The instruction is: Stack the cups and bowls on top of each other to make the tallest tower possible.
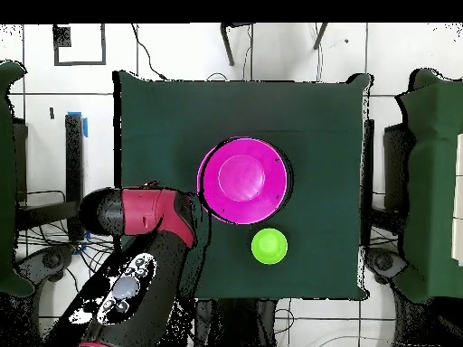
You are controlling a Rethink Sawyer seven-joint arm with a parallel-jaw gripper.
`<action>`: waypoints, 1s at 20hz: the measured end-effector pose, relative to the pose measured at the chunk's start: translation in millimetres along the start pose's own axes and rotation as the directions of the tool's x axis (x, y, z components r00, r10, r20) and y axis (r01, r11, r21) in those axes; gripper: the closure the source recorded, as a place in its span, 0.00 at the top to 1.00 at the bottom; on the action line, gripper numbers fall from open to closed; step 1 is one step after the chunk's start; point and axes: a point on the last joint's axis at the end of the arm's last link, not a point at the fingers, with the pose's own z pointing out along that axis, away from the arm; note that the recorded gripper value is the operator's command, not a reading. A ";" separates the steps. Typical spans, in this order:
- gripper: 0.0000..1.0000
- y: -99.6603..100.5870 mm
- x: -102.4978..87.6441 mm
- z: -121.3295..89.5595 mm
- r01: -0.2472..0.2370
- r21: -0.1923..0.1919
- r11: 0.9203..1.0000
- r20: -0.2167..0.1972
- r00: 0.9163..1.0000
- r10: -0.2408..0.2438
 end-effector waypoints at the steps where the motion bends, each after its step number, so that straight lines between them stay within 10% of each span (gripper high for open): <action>1: 1.00 -0.2 -0.2 0.1 0.000 0.000 1.000 -0.001 1.000 0.000; 20: 1.00 -29.2 -28.6 8.1 -0.070 0.011 0.997 -0.018 0.997 0.070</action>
